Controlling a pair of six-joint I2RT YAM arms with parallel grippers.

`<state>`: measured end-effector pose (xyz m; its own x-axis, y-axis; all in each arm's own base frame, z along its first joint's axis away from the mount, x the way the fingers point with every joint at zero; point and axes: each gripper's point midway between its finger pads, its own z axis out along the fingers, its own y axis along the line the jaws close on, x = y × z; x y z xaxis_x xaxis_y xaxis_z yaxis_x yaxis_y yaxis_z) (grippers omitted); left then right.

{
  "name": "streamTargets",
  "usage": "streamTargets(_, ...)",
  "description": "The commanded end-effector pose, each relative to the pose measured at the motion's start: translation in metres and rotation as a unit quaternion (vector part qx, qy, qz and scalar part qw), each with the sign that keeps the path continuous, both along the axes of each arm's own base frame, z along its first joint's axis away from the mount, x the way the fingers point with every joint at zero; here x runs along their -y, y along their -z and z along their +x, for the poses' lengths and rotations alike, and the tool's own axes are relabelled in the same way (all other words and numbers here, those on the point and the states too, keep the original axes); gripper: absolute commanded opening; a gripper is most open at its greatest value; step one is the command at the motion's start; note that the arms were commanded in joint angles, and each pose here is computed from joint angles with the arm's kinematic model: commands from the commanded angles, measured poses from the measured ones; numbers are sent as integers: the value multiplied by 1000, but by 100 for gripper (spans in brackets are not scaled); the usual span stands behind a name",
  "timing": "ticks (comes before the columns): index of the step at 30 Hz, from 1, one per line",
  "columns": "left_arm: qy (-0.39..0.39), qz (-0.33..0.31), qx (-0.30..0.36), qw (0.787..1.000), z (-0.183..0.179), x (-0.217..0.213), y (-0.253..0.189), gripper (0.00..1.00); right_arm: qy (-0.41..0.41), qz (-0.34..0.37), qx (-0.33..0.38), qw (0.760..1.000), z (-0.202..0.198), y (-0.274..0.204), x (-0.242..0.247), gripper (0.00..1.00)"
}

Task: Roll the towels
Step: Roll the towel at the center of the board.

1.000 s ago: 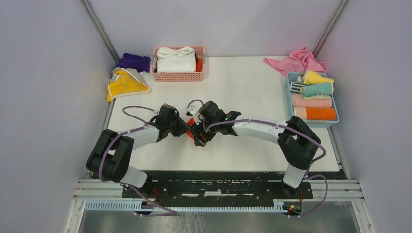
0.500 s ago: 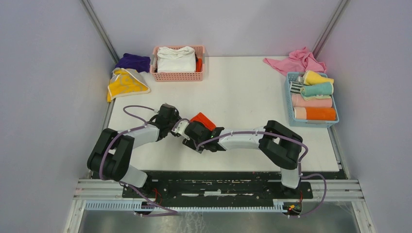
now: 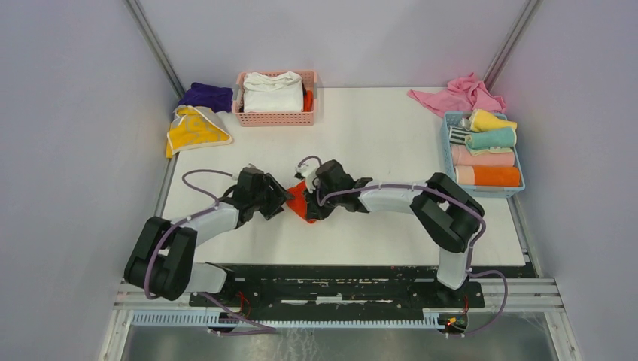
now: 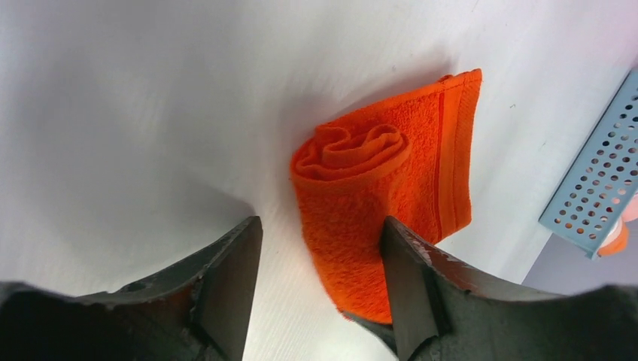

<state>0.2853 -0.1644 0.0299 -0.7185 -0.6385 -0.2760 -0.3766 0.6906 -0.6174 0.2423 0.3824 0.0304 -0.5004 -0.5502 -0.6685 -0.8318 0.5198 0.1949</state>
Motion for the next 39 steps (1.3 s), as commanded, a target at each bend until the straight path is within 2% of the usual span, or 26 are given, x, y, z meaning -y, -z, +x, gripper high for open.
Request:
streamTargets(1, -11, -15, 2, 1000, -15, -11, -7, 68, -20, 147, -183, 972, -31, -14, -13, 0)
streamTargets(4, -10, -44, 17, 999, -16, -9, -19, 70, -13, 217, -258, 941, -32, -21, -16, 0)
streamTargets(8, -18, -77, 36, 996, -19, -8, -30, 71, 22, 276, -323, 905, -25, -24, -13, 1)
streamTargets(14, -32, -114, 50, 992, -22, -4, -38, 73, 100, 307, -397, 859, -20, -3, 3, 8)
streamTargets(18, -24, -154, 53, 986, -17, 7, -41, 73, 161, 278, -432, 843, -26, 29, 19, 8)
streamTargets(24, -9, -171, 48, 984, -8, 19, -38, 73, 210, 226, -445, 841, -36, 58, 37, 9)
streamTargets(30, -2, -163, 28, 986, -2, 28, -21, 68, 232, 186, -453, 841, -40, 72, 45, 11)
streamTargets(39, -12, -124, -25, 992, -11, 36, 24, 57, 222, 154, -419, 867, -39, 67, 52, 22)
